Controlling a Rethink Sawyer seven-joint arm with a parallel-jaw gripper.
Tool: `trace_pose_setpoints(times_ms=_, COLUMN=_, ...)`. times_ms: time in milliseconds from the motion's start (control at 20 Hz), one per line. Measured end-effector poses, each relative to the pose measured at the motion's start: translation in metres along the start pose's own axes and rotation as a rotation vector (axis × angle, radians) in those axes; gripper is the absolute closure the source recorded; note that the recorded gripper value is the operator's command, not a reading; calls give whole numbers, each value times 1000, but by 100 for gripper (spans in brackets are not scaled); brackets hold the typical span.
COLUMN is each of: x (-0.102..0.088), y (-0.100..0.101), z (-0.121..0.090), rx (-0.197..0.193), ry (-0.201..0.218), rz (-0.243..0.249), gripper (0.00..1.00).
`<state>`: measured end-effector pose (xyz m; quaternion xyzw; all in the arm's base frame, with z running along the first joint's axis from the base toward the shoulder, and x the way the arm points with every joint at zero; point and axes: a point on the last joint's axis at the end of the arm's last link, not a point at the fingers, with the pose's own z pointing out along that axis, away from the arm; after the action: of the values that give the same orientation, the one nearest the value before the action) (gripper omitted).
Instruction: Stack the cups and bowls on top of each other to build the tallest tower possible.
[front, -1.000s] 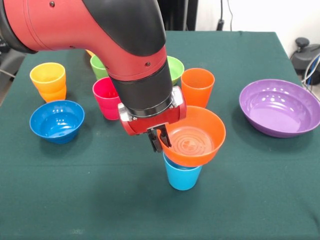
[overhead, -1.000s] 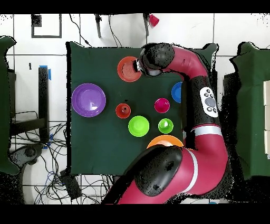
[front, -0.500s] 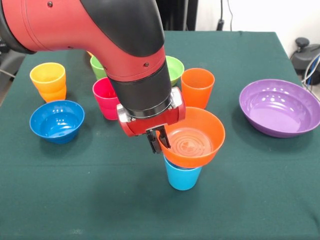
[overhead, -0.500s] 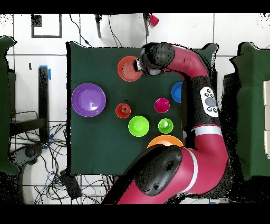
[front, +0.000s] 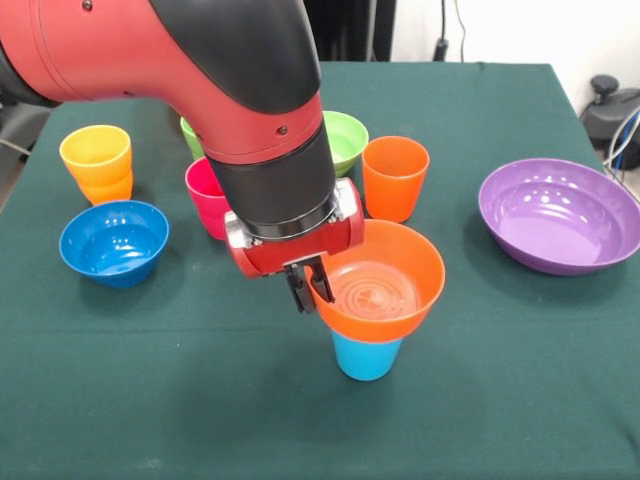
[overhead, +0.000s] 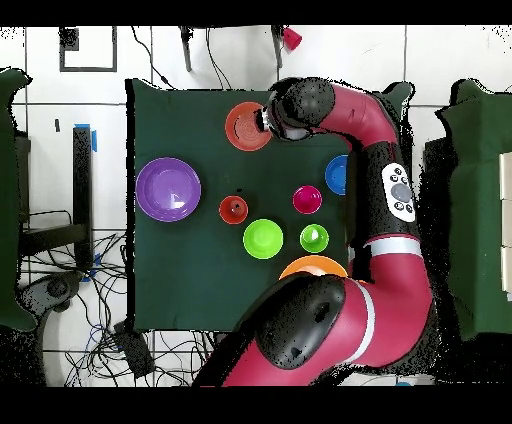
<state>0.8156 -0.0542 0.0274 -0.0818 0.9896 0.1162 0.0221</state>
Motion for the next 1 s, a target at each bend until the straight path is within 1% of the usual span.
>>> trace_pose_setpoints(times_ms=600, x=-1, y=-1, z=0, rx=2, ry=-2, rz=1, gripper=100)
trace_pose_setpoints(times_ms=650, x=-1, y=-1, z=-1, rx=2, ry=-2, rz=2, gripper=0)
trace_pose_setpoints(times_ms=1000, x=1, y=-4, z=0, rx=8, ry=2, rz=4, gripper=0)
